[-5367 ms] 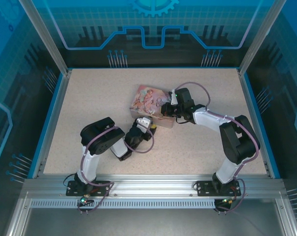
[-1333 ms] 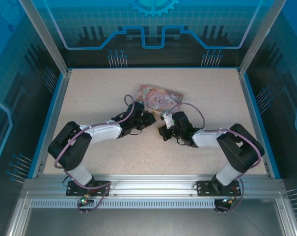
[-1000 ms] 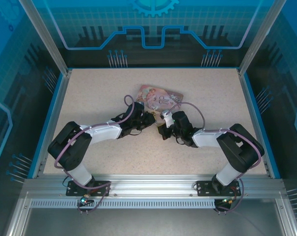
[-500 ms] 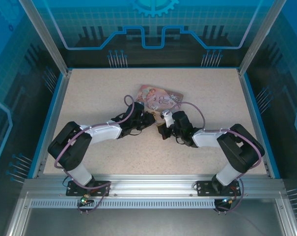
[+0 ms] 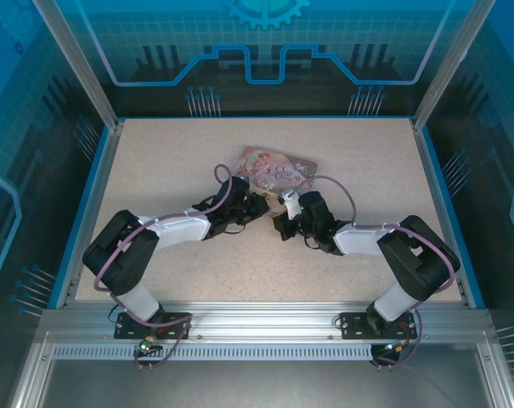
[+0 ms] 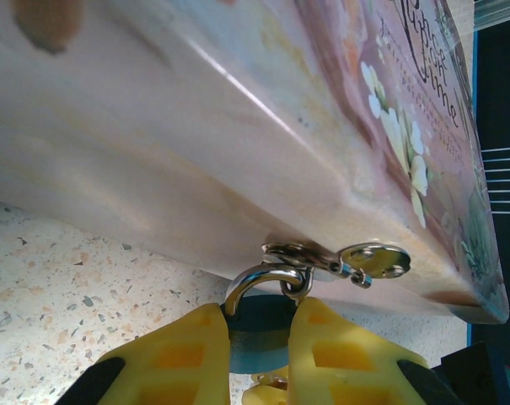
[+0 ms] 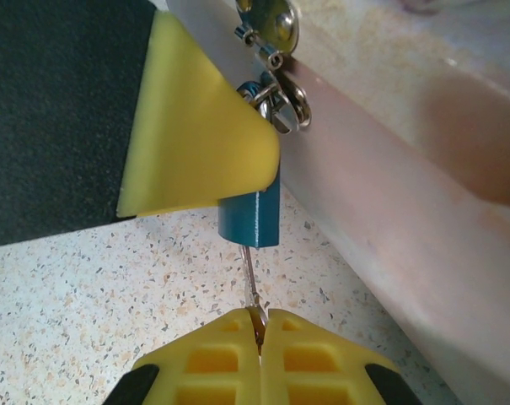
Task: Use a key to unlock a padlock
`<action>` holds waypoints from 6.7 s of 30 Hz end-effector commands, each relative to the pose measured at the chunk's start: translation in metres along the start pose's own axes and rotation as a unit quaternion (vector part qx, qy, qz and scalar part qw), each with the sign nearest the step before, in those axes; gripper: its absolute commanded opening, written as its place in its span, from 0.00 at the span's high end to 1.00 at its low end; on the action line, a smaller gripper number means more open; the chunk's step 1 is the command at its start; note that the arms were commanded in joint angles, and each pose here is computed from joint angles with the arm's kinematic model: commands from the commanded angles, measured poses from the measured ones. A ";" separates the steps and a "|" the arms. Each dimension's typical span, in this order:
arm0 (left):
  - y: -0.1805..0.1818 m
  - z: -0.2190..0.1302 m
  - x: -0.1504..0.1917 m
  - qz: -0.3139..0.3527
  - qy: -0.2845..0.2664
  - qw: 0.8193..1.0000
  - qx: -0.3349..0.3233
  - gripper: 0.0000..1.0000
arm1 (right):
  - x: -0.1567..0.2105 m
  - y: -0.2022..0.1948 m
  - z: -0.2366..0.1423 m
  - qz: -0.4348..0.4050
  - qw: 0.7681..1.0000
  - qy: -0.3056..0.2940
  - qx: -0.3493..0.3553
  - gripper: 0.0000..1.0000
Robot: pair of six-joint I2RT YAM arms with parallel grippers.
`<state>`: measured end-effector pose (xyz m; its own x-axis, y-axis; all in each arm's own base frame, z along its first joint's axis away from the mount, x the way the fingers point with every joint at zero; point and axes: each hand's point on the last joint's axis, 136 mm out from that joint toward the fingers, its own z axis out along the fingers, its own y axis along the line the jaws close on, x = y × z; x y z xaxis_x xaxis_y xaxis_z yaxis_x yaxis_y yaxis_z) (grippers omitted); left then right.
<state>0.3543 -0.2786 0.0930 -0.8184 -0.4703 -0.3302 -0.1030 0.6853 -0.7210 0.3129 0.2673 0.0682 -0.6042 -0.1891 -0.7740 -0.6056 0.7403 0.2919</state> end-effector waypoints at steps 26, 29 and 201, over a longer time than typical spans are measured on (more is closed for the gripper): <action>-0.027 -0.020 -0.009 -0.021 -0.013 0.998 0.051 1.00 | -0.043 0.010 -0.004 -0.019 0.996 -0.091 -0.016 1.00; -0.030 -0.020 -0.006 -0.028 -0.005 0.998 0.056 1.00 | -0.051 0.012 -0.008 -0.032 0.994 -0.106 -0.015 1.00; -0.011 -0.021 -0.014 -0.219 -0.007 0.965 0.147 1.00 | -0.042 0.033 -0.058 -0.483 0.836 -0.002 0.259 0.56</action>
<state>0.3461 -0.2622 0.0813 -0.7124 -0.7015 0.0210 -0.3322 0.3107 -0.8906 0.2812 0.2607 0.1339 -0.0588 -0.7738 -0.6306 -0.5924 0.5355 -0.6019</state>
